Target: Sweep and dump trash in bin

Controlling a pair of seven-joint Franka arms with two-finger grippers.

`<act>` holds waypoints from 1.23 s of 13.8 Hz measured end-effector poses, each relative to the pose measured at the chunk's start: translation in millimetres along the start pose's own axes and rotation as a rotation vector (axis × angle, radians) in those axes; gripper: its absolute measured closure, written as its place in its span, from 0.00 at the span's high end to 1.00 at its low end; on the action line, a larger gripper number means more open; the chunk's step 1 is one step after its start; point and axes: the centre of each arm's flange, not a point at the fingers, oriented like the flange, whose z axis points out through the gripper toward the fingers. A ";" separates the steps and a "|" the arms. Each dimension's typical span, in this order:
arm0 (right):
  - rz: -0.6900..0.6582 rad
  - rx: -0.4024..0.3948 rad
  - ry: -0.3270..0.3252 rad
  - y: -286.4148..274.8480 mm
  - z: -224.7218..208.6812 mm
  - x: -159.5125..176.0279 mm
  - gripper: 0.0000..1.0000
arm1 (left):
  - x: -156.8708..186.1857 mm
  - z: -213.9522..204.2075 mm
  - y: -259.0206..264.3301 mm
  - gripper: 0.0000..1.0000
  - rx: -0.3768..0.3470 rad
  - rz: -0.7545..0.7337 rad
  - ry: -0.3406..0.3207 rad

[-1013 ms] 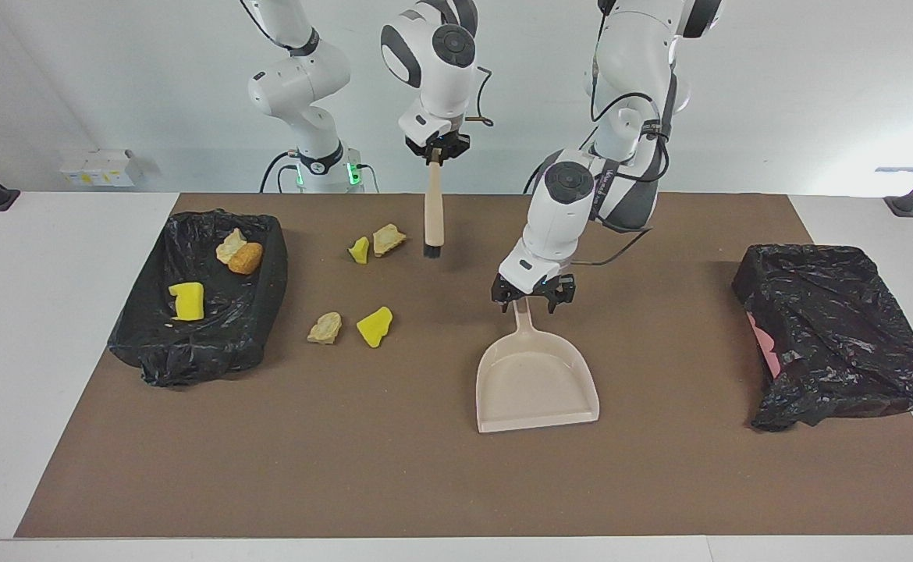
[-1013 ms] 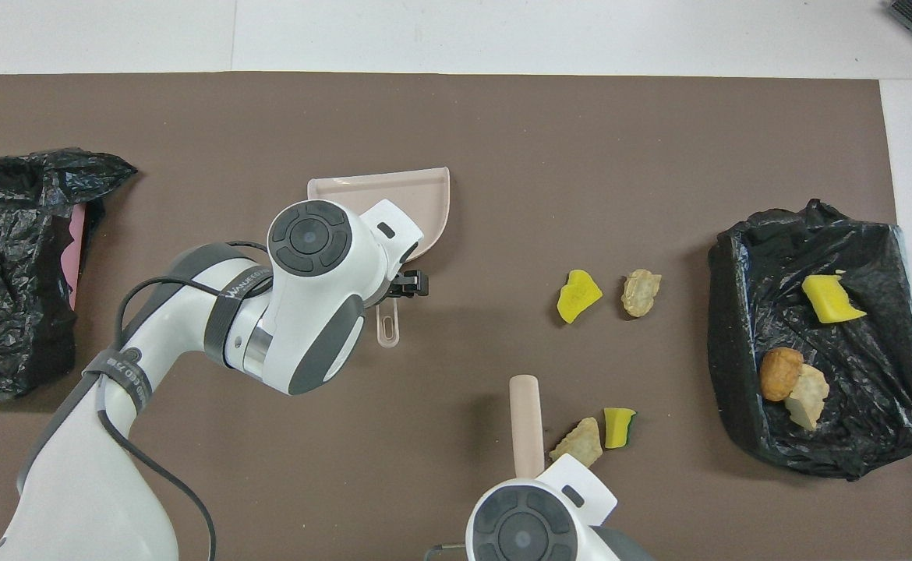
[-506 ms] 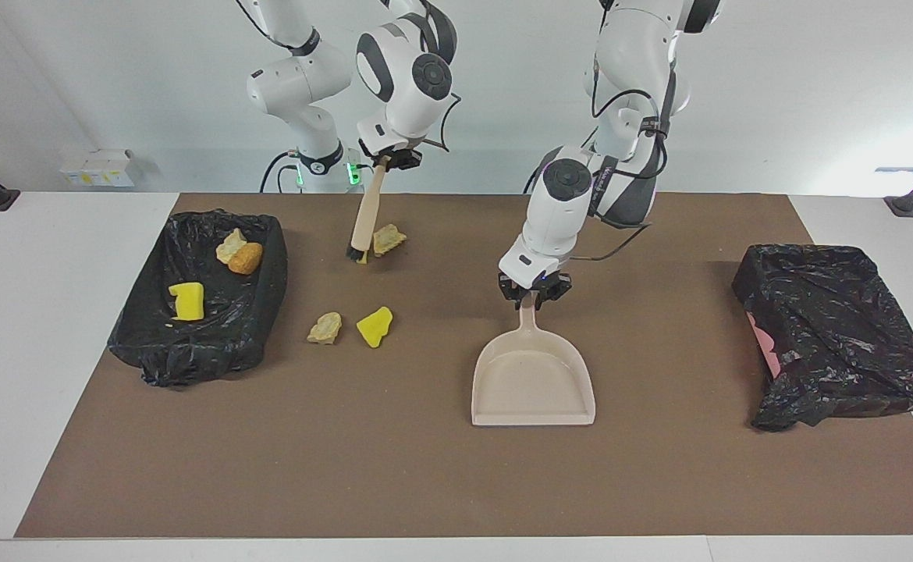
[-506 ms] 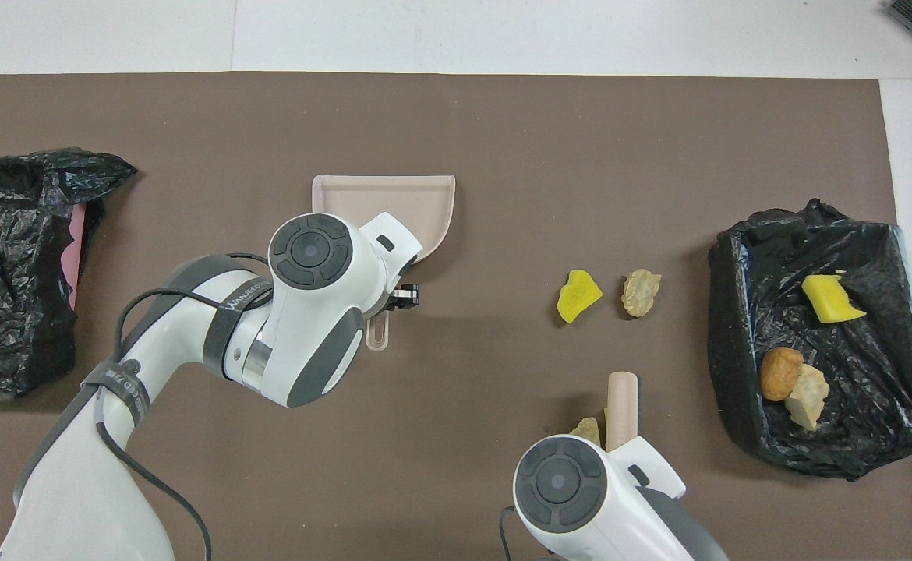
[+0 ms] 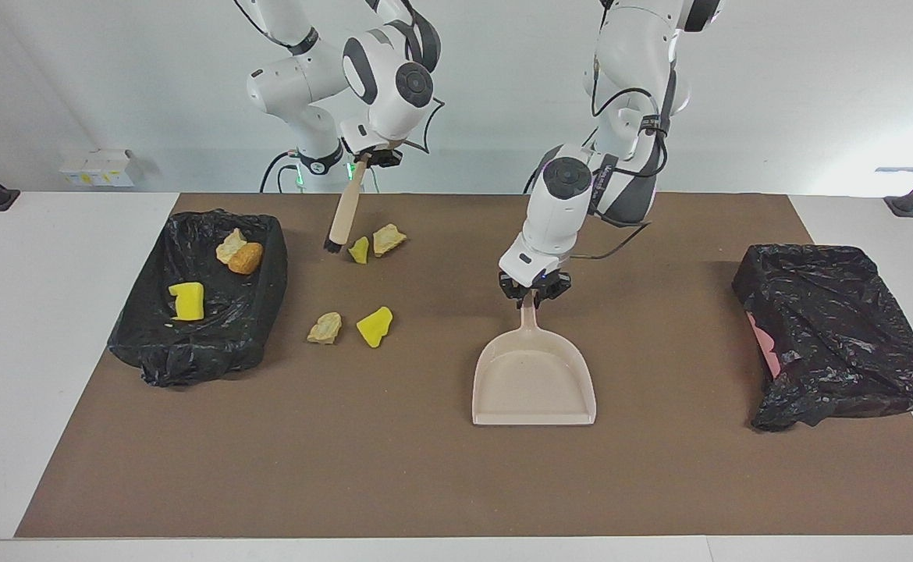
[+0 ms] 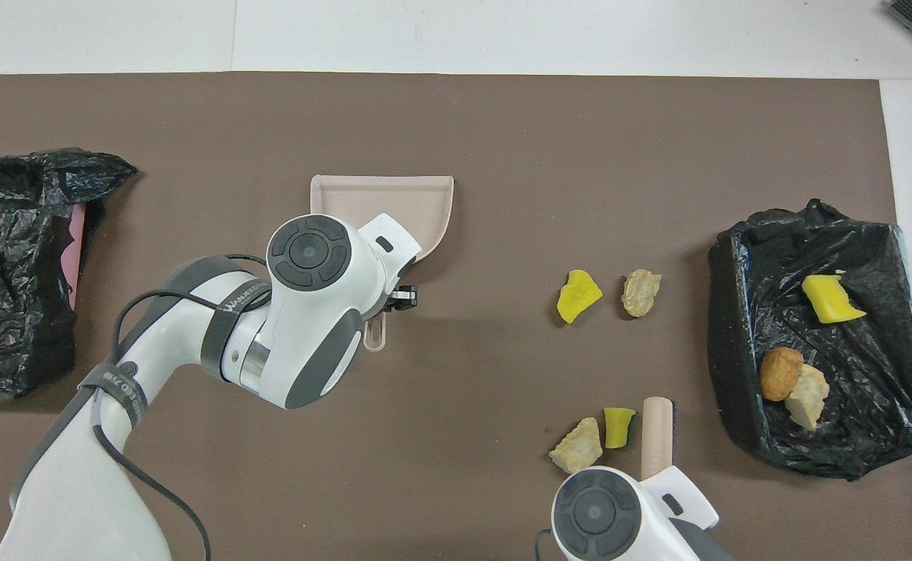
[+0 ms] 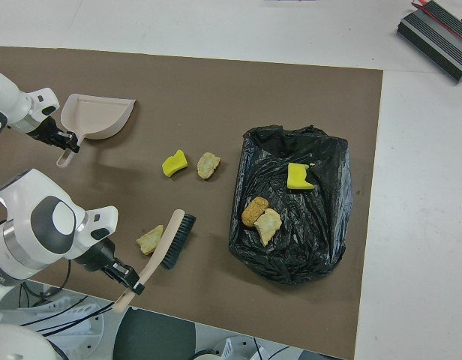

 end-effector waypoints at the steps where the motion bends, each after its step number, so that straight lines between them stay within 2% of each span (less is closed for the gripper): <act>1: 0.002 0.003 0.003 1.5 2.1 -1.0 0.26 | 1.7 -2.5 -3.9 0.32 0.007 0.002 -0.001; 5: 0.000 0.020 0.011 -4.1 19.9 1.8 0.26 | 16.6 -33.6 -29.9 0.32 0.088 0.124 0.009; 9: 0.002 0.070 0.014 -15.3 23.0 1.2 0.26 | 31.7 -77.9 -83.8 0.32 0.092 0.259 0.024; 13: -0.003 0.137 0.010 -33.3 25.7 0.2 0.26 | 25.1 -124.9 -145.5 0.32 0.102 0.495 -0.024; 17: 0.011 0.240 0.006 -47.5 21.0 6.4 0.26 | 20.9 -131.2 -173.2 0.32 0.094 0.745 -0.075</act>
